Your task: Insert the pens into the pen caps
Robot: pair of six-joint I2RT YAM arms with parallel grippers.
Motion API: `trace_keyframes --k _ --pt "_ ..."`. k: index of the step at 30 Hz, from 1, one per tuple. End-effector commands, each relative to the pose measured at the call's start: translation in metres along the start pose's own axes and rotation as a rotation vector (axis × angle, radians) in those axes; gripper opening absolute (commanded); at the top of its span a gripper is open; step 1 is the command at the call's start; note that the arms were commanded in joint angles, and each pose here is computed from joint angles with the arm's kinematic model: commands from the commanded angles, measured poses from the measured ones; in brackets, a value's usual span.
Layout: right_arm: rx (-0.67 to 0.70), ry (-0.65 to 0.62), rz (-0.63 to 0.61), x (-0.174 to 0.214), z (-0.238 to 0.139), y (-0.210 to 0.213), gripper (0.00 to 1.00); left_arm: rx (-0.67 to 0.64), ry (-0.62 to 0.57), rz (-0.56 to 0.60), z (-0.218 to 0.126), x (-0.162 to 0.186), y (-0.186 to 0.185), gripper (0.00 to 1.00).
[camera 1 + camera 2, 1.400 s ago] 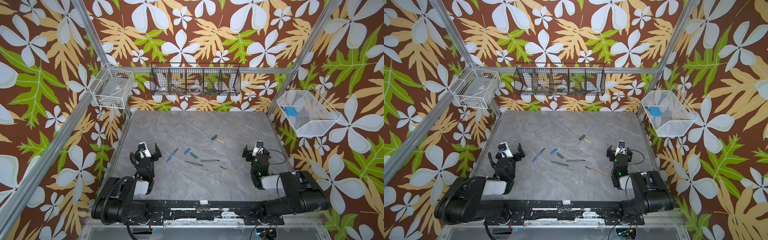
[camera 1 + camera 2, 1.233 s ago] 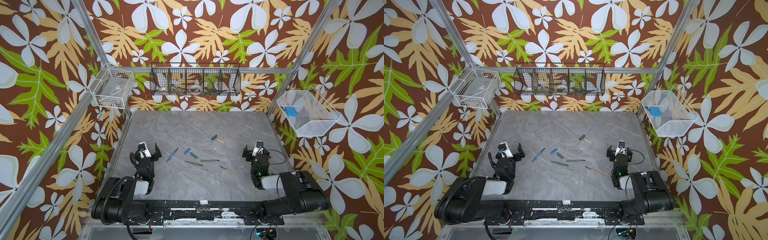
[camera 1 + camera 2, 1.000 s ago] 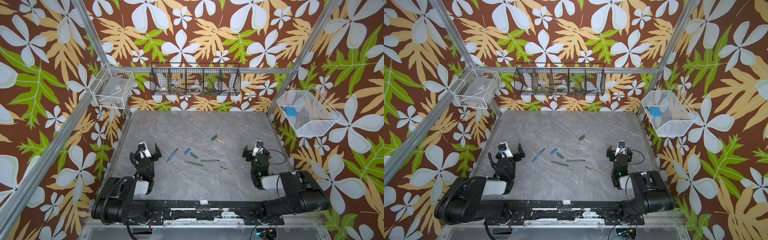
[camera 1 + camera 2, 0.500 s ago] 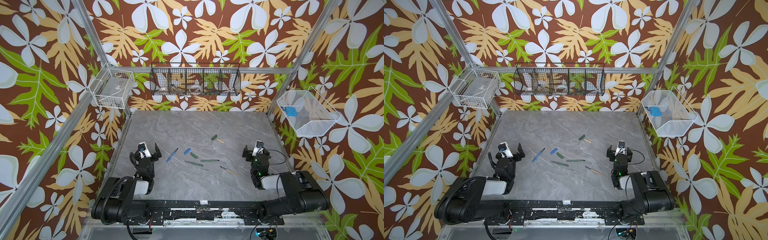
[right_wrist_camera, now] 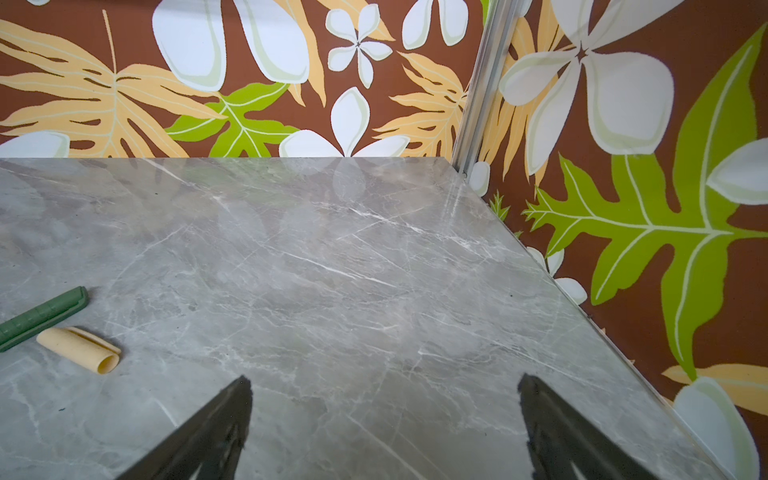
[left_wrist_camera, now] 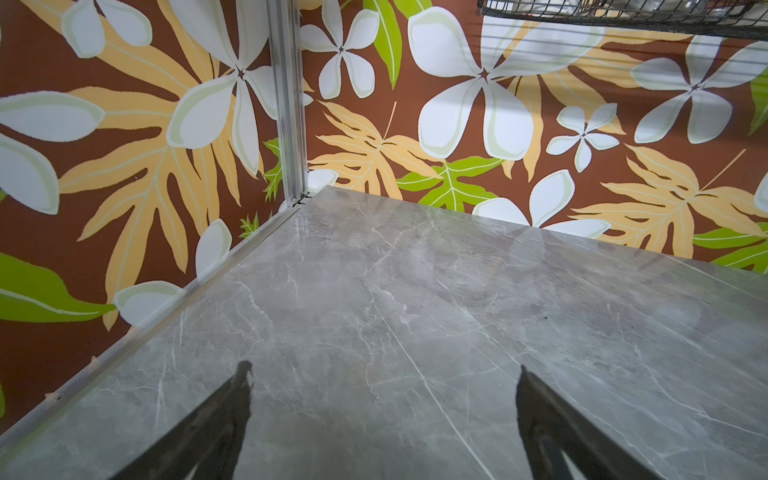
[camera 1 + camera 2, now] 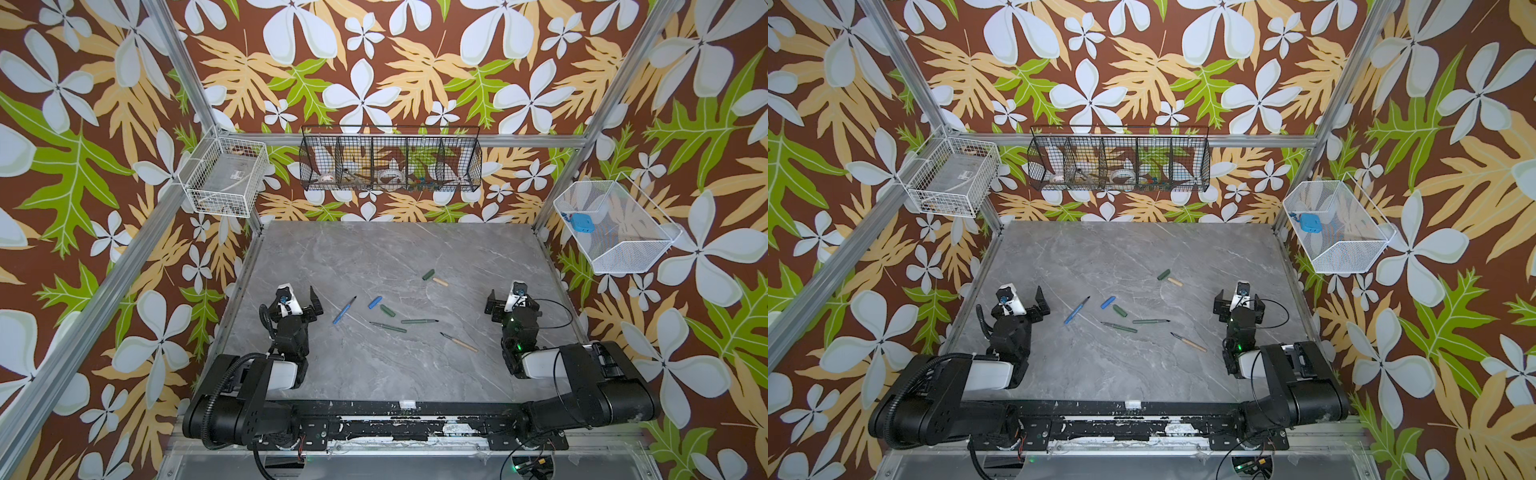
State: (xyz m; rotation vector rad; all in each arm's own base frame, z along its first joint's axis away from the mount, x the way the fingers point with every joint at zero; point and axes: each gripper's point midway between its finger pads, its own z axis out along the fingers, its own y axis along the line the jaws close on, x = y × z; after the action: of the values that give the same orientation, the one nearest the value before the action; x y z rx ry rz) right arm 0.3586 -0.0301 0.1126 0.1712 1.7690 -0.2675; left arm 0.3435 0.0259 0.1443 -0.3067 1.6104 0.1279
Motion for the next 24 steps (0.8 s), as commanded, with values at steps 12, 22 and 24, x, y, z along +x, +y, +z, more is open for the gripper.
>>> trace_keyframes --k 12,22,24 --pt "-0.03 0.064 -0.022 -0.052 0.019 0.012 0.96 0.035 -0.003 -0.027 -0.004 -0.038 -0.009 1.0" --pt "-0.533 0.598 -0.119 -0.057 -0.01 0.112 0.77 0.273 0.226 -0.232 -0.02 -0.041 -0.061 1.0" --pt "-0.556 0.641 -0.201 -0.049 -0.027 0.125 0.78 0.312 0.243 -0.229 -0.029 -0.039 -0.072 1.0"
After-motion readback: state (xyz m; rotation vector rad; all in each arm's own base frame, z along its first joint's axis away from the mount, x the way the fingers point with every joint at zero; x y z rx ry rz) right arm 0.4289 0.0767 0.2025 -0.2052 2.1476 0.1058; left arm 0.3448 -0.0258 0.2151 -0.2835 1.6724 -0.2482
